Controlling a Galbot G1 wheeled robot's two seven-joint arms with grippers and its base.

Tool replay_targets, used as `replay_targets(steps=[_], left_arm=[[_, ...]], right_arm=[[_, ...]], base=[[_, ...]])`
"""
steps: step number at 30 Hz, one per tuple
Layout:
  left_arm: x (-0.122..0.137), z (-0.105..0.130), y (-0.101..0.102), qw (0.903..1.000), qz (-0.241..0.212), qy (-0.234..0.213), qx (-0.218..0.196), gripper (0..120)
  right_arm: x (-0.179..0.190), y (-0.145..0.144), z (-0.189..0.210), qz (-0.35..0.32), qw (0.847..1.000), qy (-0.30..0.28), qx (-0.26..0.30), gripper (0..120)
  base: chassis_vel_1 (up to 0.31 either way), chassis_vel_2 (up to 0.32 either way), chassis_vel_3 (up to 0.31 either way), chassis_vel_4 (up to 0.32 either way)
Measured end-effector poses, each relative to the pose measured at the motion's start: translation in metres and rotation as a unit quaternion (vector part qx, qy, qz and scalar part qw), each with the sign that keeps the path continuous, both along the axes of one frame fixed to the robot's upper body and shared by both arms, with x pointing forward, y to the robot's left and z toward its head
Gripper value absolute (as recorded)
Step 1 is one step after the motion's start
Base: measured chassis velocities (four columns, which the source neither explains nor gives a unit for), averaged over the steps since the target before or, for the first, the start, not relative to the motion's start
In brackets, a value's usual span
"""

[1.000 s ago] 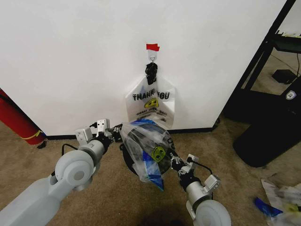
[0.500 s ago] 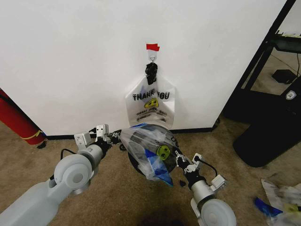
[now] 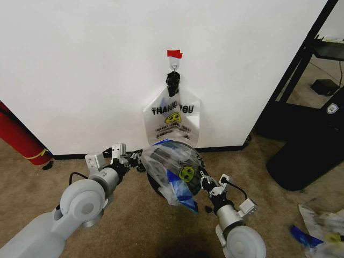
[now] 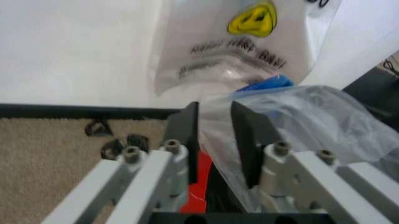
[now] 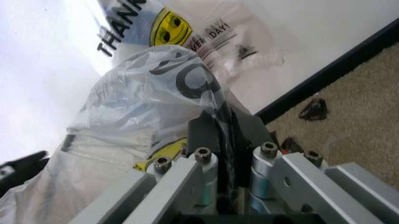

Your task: Pick up the garbage bag from the wall and place it over the trash bin.

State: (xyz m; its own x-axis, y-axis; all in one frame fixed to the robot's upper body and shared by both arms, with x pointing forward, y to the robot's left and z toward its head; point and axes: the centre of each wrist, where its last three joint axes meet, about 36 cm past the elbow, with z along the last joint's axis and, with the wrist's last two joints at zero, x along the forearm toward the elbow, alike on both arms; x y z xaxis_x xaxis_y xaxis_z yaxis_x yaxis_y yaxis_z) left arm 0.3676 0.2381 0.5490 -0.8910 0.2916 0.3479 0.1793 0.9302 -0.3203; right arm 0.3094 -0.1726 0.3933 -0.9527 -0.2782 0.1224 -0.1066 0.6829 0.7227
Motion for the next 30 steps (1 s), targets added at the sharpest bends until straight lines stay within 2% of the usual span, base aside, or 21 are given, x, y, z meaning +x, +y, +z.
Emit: replay_targets(steps=[1,2,3,4,6,7,9,11,12,17,22,27,30], left_arm=[[-0.005,0.007,0.001,0.9999,0.001,-0.01,0.003,34],[-0.005,0.007,0.001,0.9999,0.001,-0.01,0.003,34],[-0.01,0.014,0.003,0.9998,0.003,-0.019,0.007,45],[-0.013,0.016,0.004,0.9997,0.004,-0.024,0.01,50],[-0.015,0.017,0.004,0.9996,0.005,-0.025,0.011,50],[-0.021,0.024,0.004,0.9993,0.015,-0.029,0.018,59],[-0.032,0.031,-0.002,0.9992,0.011,-0.032,0.023,67],[-0.047,0.034,-0.014,0.9995,-0.017,-0.021,0.017,77],[-0.047,0.034,-0.014,0.9995,-0.017,-0.021,0.017,77],[-0.068,0.032,-0.031,0.9957,-0.078,0.04,-0.029,97],[-0.068,0.032,-0.035,0.9934,-0.085,0.061,-0.048,100],[-0.061,0.031,-0.039,0.9913,-0.093,0.072,-0.061,97],[-0.053,0.02,-0.046,0.9892,-0.102,0.088,-0.056,95]], right_arm=[[0.002,0.001,0.0,-0.003,1.0,0.0,0.0,1],[0.002,0.001,0.0,-0.003,1.0,0.0,0.0,1],[0.005,0.001,0.0,-0.007,1.0,0.001,0.0,1],[0.006,0.002,0.0,-0.009,1.0,0.001,0.0,1],[0.007,0.002,0.0,-0.009,1.0,0.001,0.0,1],[0.009,0.002,-0.001,-0.013,1.0,0.003,-0.002,1],[0.01,0.002,-0.002,-0.019,1.0,0.002,-0.009,1],[0.011,0.0,-0.003,-0.028,0.999,-0.001,-0.022,1],[0.011,0.0,-0.003,-0.028,0.999,-0.001,-0.022,1],[0.012,0.003,-0.005,-0.029,0.999,-0.007,-0.041,1],[0.015,0.009,-0.004,-0.019,0.999,-0.012,-0.046,1],[0.013,0.012,-0.004,-0.015,0.998,-0.013,-0.052,1],[0.01,0.013,-0.004,-0.013,0.998,-0.012,-0.052,1]], base=[[0.0,0.0,0.0,0.0],[0.0,0.0,0.0,0.0],[0.0,0.0,0.0,0.0],[0.0,0.0,0.0,0.0],[0.0,0.0,0.0,0.0],[0.0,0.0,0.0,0.0],[0.0,0.0,0.0,0.0],[0.0,0.0,0.0,0.0],[0.0,0.0,0.0,0.0],[0.0,0.0,0.0,0.0],[0.0,0.0,0.0,0.0],[0.0,0.0,0.0,0.0],[0.0,0.0,0.0,0.0]])
